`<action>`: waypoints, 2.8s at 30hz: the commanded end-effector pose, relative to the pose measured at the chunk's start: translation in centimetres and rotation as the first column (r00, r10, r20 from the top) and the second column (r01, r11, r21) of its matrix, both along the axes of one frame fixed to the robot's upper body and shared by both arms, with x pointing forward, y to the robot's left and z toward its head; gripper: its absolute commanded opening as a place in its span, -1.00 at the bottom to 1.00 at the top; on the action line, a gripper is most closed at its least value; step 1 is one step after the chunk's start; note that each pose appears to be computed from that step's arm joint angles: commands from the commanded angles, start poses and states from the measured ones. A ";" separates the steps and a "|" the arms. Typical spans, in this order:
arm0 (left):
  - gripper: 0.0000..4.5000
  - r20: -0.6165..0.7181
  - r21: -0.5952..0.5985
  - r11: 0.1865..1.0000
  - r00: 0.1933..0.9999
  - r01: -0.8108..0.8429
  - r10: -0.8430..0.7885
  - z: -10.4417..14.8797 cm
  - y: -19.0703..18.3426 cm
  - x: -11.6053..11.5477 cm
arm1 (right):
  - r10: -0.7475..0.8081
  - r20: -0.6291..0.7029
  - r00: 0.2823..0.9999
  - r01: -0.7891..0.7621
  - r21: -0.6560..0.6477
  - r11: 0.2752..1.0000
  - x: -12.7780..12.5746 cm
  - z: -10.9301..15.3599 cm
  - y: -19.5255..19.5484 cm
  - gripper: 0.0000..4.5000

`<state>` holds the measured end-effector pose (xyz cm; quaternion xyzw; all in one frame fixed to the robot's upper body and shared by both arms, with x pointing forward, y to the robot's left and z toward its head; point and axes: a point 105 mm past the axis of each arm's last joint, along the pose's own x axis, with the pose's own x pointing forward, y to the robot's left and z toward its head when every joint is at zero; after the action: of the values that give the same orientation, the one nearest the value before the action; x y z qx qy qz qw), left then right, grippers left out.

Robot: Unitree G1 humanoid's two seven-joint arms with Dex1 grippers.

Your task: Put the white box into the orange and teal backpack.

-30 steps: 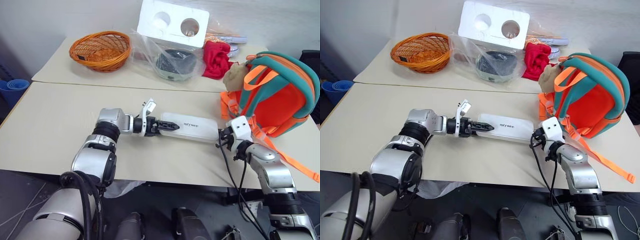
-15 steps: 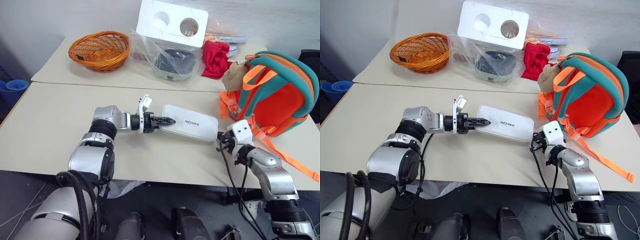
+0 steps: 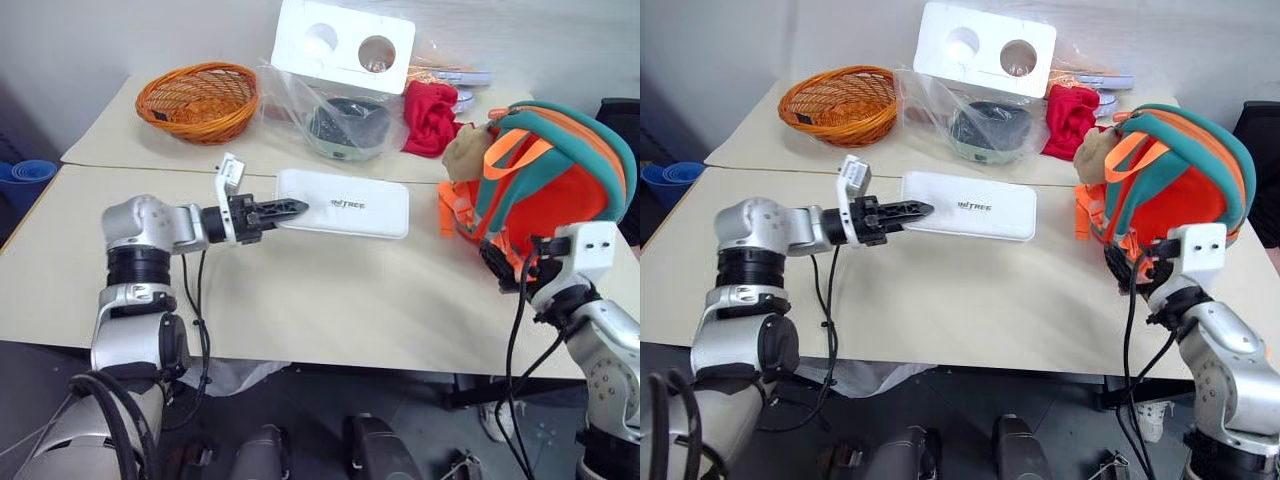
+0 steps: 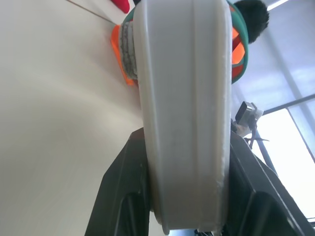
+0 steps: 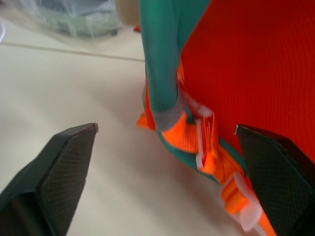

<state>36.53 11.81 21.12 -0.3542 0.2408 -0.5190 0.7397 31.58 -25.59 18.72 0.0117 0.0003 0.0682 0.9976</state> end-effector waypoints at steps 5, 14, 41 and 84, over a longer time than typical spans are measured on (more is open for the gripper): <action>-0.38 0.188 -0.114 0.993 0.981 -0.023 0.044 5.0 1.0 -1.5 | -0.022 0.044 0.999 0.020 0.041 0.999 5.7 1.8 -0.7 1.00; -0.38 0.257 -0.052 0.992 0.958 -0.116 0.125 4.9 2.4 -2.2 | 0.040 0.067 0.997 -0.042 0.038 0.998 9.0 1.8 0.3 0.57; -0.38 0.630 -0.173 0.985 0.769 0.007 0.105 11.1 3.4 -5.0 | 0.926 -0.154 0.345 -0.937 -0.007 0.348 -11.8 6.9 10.0 -0.99; -0.38 0.784 0.565 0.818 0.241 0.108 -0.572 5.0 -6.2 -1.8 | 0.890 -0.120 0.440 -0.896 0.009 0.444 -11.0 7.8 8.2 -0.99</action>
<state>35.24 6.18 24.98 0.2193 -0.0356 -0.7054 0.6731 20.82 -17.32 25.62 -0.0023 0.0905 0.5842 0.8066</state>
